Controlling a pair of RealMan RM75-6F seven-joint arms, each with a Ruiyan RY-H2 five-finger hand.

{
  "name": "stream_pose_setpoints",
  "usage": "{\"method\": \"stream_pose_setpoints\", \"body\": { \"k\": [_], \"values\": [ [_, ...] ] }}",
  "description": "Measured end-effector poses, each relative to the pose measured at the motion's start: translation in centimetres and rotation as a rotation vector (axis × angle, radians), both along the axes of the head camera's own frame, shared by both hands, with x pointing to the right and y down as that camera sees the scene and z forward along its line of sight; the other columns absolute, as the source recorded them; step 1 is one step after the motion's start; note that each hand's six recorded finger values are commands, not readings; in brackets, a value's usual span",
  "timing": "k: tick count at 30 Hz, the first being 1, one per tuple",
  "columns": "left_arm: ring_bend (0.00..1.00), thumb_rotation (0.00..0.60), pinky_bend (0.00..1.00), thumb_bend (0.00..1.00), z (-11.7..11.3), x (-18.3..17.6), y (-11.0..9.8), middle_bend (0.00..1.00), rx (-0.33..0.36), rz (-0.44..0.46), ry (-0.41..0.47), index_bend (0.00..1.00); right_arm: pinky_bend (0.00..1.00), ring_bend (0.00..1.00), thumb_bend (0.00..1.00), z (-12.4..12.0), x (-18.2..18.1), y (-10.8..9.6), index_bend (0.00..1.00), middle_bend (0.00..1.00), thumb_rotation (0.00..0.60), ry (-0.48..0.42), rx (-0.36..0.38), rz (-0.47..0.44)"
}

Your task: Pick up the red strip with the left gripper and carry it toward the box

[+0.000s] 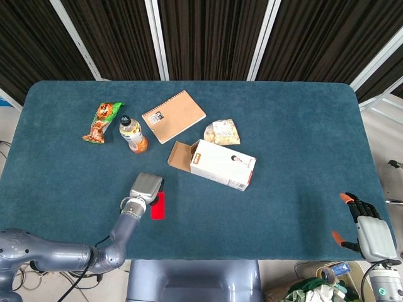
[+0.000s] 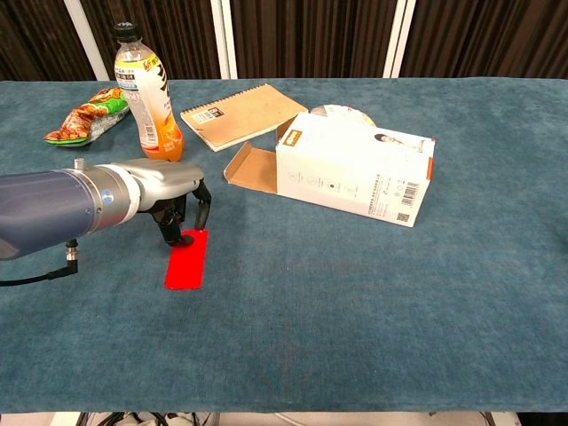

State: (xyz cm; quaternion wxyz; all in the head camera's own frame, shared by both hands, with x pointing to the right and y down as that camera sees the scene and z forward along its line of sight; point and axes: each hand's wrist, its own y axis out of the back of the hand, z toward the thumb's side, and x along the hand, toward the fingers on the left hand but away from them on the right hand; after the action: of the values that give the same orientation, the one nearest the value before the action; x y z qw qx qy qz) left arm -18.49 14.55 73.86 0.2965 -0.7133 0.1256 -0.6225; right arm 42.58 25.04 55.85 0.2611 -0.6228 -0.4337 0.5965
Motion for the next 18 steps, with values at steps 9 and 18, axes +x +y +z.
{"method": "stream_pose_setpoints", "body": {
  "k": [9,18],
  "values": [
    [0.92,0.6,0.88,0.39,0.07,0.09,0.1,0.99,0.0,0.0,-0.001,0.54,0.12,0.15,0.16,0.0,0.0,0.0,0.15,0.09,0.6,0.0,0.0,0.001],
    [0.92,0.6,0.88,0.42,0.18,0.35,-0.06,0.99,0.012,-0.007,0.008,0.55,0.12,0.15,0.16,0.05,-0.08,0.04,0.15,0.09,0.6,-0.003,-0.002,-0.002]
  ]
}}
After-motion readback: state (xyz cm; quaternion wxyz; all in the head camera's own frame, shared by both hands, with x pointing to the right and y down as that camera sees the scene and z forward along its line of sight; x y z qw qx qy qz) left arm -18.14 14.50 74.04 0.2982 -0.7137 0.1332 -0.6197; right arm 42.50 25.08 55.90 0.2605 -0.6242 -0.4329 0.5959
